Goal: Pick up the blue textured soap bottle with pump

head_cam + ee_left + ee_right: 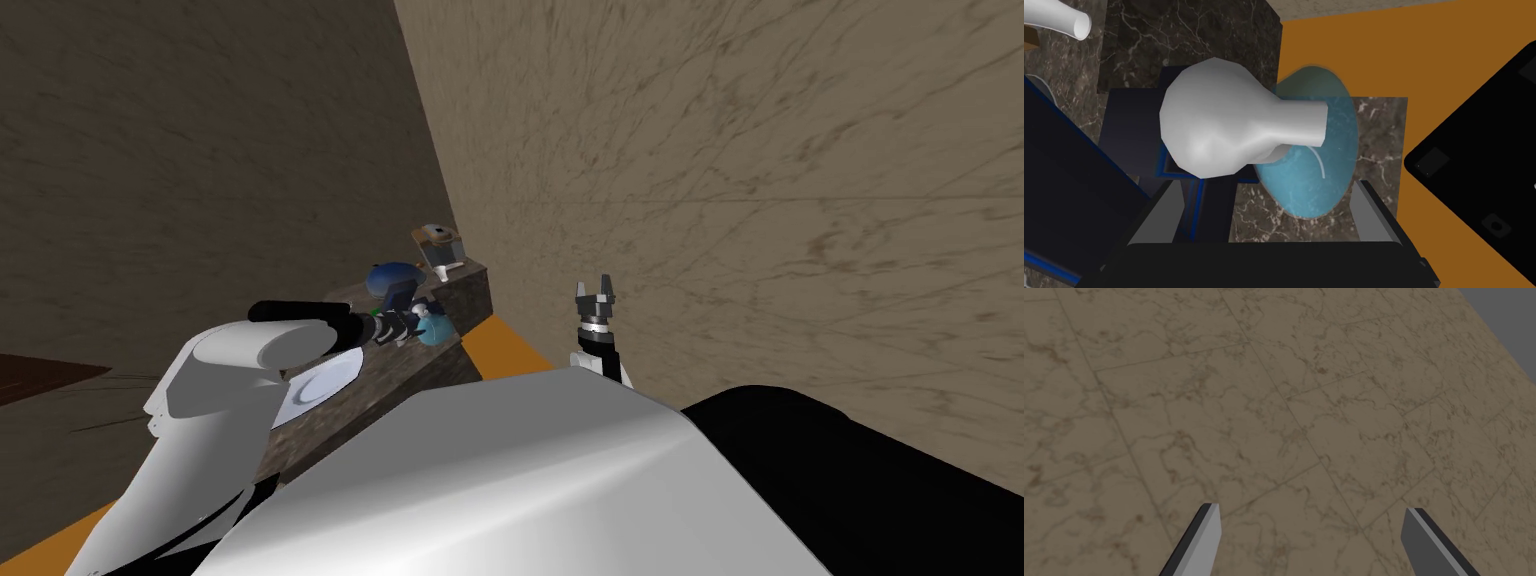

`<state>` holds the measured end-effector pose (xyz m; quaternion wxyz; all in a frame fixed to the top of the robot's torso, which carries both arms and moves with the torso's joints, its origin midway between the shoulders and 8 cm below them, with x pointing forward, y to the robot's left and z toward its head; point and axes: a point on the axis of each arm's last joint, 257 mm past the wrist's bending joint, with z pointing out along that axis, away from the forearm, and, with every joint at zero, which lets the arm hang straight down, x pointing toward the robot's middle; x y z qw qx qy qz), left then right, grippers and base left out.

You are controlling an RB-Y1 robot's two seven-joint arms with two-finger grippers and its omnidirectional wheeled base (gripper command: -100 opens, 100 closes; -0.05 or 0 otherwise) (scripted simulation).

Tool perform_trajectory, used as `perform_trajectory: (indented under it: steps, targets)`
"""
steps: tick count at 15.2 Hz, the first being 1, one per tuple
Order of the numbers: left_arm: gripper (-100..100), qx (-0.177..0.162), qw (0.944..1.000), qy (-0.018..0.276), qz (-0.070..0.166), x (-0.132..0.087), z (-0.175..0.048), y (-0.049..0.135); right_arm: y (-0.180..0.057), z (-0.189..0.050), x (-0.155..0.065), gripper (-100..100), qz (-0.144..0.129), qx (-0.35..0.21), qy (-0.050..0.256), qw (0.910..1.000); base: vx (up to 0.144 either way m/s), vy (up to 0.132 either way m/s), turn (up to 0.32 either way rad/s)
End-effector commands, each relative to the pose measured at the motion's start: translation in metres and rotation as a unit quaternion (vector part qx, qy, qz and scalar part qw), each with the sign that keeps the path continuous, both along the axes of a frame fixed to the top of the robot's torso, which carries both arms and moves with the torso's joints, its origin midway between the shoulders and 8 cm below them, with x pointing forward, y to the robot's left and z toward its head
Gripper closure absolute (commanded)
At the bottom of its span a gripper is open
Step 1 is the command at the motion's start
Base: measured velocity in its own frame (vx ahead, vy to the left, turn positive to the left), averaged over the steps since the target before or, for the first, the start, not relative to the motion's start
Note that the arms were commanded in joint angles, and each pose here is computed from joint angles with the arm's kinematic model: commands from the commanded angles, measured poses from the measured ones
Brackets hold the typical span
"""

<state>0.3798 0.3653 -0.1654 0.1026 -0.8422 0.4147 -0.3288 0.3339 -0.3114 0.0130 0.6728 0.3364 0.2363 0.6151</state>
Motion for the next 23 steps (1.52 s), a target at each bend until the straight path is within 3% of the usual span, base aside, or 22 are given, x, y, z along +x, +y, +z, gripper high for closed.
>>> perform_trajectory:
  steps: [1,4,16,23]
  targets:
    - [-100,-0.002,0.9999,0.015,0.003,-0.005,-0.003,0.0,0.0,0.0,0.0,0,0.0,0.0,0.0,1.0,0.007,0.018,-0.051]
    - [-100,-0.018,0.9988,0.044,0.013,-0.015,-0.004,-0.002,0.0,0.0,0.0,0,0.0,0.0,0.0,1.0,0.015,0.021,-0.148]
    - [-100,-0.026,0.9908,0.128,0.034,-0.048,-0.012,0.003,0.0,0.0,0.0,0,0.0,0.0,0.0,1.0,0.001,0.018,-0.072]
    - [-100,-0.026,0.9909,0.126,0.039,-0.035,-0.032,0.014,0.0,0.0,0.0,0,0.0,0.0,0.0,1.0,-0.01,-0.018,-0.031]
